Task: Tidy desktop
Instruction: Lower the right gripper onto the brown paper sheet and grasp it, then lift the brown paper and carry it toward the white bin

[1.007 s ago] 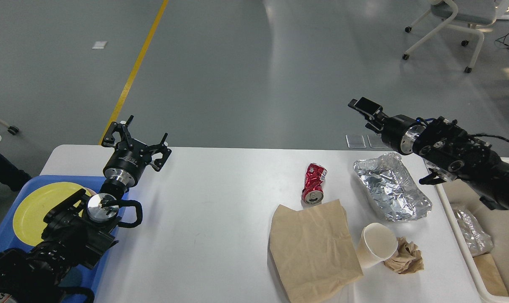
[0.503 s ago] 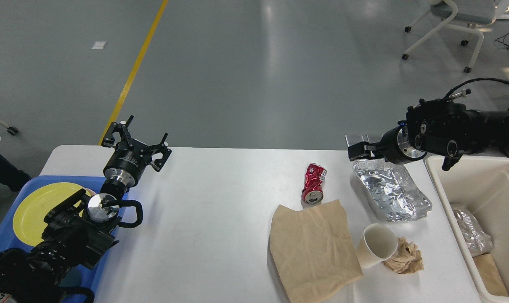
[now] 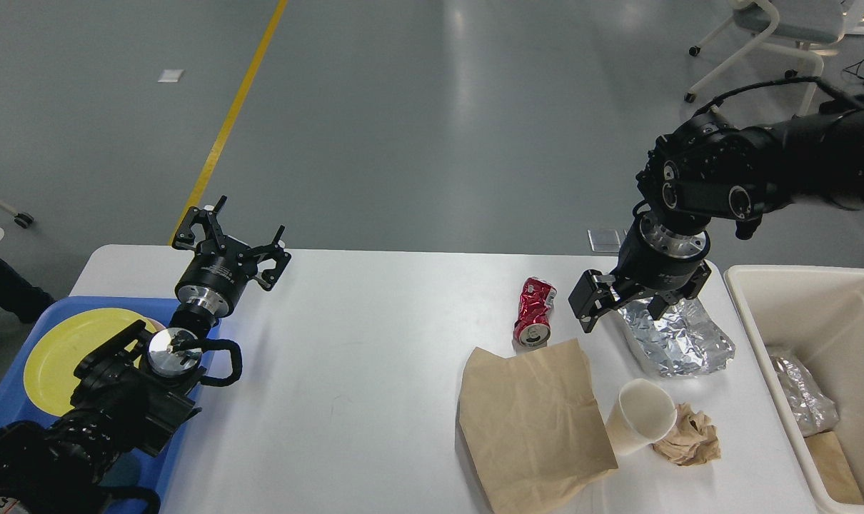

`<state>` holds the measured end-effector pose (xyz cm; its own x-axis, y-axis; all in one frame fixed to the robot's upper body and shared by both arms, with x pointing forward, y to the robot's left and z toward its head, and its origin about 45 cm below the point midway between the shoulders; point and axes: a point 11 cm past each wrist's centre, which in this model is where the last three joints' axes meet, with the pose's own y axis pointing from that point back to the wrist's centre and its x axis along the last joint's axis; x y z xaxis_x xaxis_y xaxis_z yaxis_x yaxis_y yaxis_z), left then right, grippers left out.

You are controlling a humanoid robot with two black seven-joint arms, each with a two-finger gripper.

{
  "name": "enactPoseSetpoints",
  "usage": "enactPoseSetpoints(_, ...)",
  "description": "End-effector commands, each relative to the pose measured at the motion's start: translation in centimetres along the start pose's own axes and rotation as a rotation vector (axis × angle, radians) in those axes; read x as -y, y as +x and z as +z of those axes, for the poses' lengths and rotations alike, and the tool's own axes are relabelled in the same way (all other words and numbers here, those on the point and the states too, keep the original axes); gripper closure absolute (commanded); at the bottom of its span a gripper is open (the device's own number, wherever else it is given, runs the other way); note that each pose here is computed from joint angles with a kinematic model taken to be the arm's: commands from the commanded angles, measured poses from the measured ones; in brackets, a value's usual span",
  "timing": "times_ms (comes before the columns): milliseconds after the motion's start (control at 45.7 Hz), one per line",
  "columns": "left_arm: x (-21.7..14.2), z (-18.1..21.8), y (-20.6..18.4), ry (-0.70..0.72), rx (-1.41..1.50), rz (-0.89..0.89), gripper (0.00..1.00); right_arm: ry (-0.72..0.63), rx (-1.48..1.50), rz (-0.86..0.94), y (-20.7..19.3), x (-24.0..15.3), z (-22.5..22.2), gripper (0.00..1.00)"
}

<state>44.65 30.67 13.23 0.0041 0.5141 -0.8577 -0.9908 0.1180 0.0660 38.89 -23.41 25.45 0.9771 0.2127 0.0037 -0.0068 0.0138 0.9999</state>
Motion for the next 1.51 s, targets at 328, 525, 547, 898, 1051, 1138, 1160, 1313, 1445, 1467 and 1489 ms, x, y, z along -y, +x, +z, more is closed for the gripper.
enactPoseSetpoints(328, 0.0, 0.0, 0.0, 0.000, 0.000, 0.000, 0.04, 0.080, 0.043, 0.028, -0.9, 8.1, -0.8, 0.00)
enactPoseSetpoints(525, 0.0, 0.0, 0.0, 0.000, 0.000, 0.000, 0.04, 0.084, 0.053, 0.050, -0.8, 10.9, -0.8, 0.00)
enactPoseSetpoints(547, 0.0, 0.0, 0.0, 0.001, 0.001, 0.000, 0.04, 0.084, 0.053, 0.051, -0.9, 11.2, -0.9, 0.00)
enactPoseSetpoints(898, 0.0, 0.0, 0.0, 0.000, 0.000, 0.000, 0.04, 0.091, 0.037, 0.141, -1.6, 14.5, -1.6, 0.52)
enactPoseSetpoints(1051, 0.0, -0.1, 0.0, 0.001, -0.001, 0.000, 0.04, 0.095, 0.040, 0.109, -2.3, 14.7, -1.7, 1.00)
enactPoseSetpoints(1138, 0.0, 0.0, 0.0, 0.000, 0.000, 0.000, 0.04, 0.103, 0.041, 0.103, -2.4, 14.6, -2.0, 1.00)
enactPoseSetpoints(1160, 0.0, 0.0, 0.0, 0.000, 0.000, 0.000, 0.04, 0.109, 0.041, 0.102, -2.4, 14.4, -2.2, 1.00)
enactPoseSetpoints(1313, 0.0, 0.0, 0.0, 0.000, 0.000, 0.000, 0.04, 0.154, 0.068, 0.107, -2.2, 13.6, -2.7, 1.00)
enactPoseSetpoints(1445, 0.0, -0.1, 0.0, 0.001, -0.001, 0.000, 0.04, 0.188, 0.099, 0.105, -1.6, 11.4, -2.3, 1.00)
enactPoseSetpoints(1467, 0.0, 0.0, 0.0, 0.000, 0.000, 0.000, 0.04, 0.196, 0.108, 0.099, -1.6, 10.9, -2.2, 1.00)
enactPoseSetpoints(1489, 0.0, 0.0, 0.0, 0.001, 0.001, 0.000, 0.04, 0.203, 0.117, 0.096, -1.5, 10.4, -2.0, 1.00)
